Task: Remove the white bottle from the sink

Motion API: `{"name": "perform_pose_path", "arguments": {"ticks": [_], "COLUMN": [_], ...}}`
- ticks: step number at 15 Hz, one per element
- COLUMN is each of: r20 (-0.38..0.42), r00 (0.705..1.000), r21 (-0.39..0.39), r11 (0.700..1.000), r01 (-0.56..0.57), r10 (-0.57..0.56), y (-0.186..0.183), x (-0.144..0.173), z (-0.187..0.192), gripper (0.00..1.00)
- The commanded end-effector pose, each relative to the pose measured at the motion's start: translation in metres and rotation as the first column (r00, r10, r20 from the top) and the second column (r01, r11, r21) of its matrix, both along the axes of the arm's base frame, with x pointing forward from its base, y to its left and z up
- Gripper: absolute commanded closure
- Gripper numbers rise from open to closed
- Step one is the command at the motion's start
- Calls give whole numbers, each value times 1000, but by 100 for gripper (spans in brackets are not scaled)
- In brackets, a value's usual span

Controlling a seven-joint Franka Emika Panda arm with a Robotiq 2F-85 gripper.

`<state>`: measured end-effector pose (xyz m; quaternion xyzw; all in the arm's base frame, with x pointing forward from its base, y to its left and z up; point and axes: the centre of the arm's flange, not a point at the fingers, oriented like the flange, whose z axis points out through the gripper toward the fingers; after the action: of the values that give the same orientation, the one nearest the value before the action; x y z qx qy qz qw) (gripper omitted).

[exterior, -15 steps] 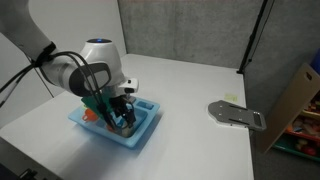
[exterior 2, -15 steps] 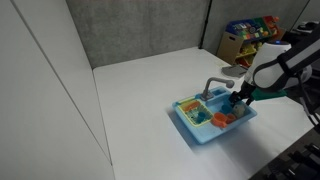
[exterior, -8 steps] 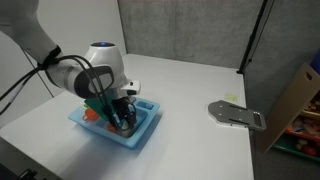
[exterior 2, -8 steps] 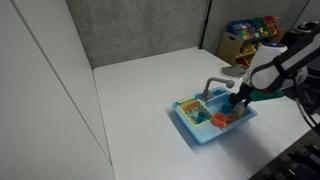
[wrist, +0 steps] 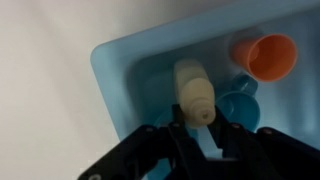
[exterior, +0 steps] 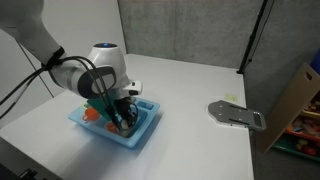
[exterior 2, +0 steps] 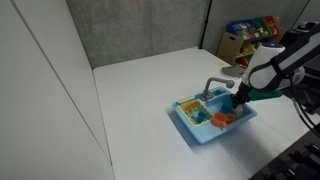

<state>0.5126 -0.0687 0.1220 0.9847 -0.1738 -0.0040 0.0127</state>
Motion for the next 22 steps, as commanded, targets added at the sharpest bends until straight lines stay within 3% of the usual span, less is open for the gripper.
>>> {"name": "perform_pose_path", "arguments": {"ticks": [1,12,22], "r20": [4,31,49], "r00": [1000,999,989], "r21": [17,75,100], "r11": [1000,997,986], "r01": [5,34,132], "r10": [-5,-37,-137], "y": [-9,-17,-39], "x": [0,-3,5], "z": [7,57,106], "gripper": [91,91,91]}}
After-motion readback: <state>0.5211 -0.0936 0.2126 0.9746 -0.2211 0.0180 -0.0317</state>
